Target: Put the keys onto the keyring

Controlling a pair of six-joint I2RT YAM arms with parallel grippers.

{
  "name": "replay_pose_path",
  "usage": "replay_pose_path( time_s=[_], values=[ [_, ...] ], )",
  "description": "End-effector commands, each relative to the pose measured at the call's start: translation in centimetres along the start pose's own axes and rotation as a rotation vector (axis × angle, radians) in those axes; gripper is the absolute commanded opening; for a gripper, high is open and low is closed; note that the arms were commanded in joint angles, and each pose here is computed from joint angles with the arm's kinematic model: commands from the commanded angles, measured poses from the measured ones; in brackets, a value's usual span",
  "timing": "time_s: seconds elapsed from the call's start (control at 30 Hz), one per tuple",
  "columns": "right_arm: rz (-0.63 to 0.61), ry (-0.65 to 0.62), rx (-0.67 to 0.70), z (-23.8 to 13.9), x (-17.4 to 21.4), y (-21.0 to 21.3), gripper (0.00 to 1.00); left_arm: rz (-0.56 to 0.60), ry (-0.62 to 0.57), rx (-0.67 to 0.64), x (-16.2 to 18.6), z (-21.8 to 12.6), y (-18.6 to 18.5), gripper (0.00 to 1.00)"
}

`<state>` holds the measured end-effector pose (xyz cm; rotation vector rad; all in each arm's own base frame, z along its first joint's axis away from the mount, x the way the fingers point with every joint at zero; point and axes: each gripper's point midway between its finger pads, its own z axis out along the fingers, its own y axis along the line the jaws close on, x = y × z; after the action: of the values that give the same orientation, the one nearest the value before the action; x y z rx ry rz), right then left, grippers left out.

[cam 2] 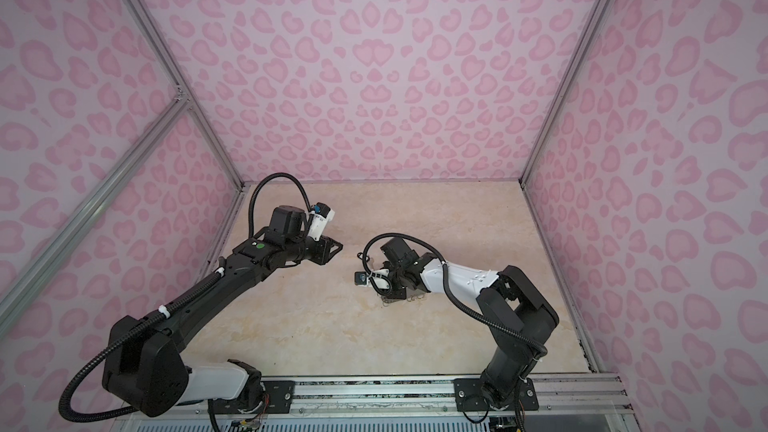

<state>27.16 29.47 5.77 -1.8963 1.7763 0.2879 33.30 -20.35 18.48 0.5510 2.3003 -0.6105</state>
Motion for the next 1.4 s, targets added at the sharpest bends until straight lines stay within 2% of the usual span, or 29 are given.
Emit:
replay_pose_path(
  time_s=[0.0,0.1,0.2,0.3,0.43,0.6,1.37],
  values=[
    [0.134,0.006,-0.047,-0.3,0.5,0.2,0.27,0.052,-0.055,-0.013,-0.6,-0.7,0.1,0.35],
    [0.238,-0.026,-0.085,-1.1,0.0,-0.4,0.28,0.084,-0.061,-0.023,-0.2,-0.7,0.3,0.35],
    [0.327,-0.026,-0.065,-1.1,-0.1,-1.1,0.28,0.103,-0.068,-0.009,0.0,-0.8,0.0,0.35],
    [0.387,-0.061,-0.097,-1.2,-0.9,-0.8,0.28,0.129,-0.084,0.001,0.0,-0.8,-0.2,0.35],
    [0.445,-0.037,-0.108,-0.8,-0.4,-0.7,0.29,0.175,-0.108,0.039,0.1,-0.8,-0.9,0.35],
    [0.482,0.018,-0.122,0.2,0.9,-0.4,0.28,0.208,-0.104,0.076,0.7,-0.5,-1.5,0.35],
    [0.544,0.168,-0.242,2.1,2.1,1.8,0.23,0.226,-0.099,0.065,1.4,-0.5,-2.0,0.34]
  ],
)
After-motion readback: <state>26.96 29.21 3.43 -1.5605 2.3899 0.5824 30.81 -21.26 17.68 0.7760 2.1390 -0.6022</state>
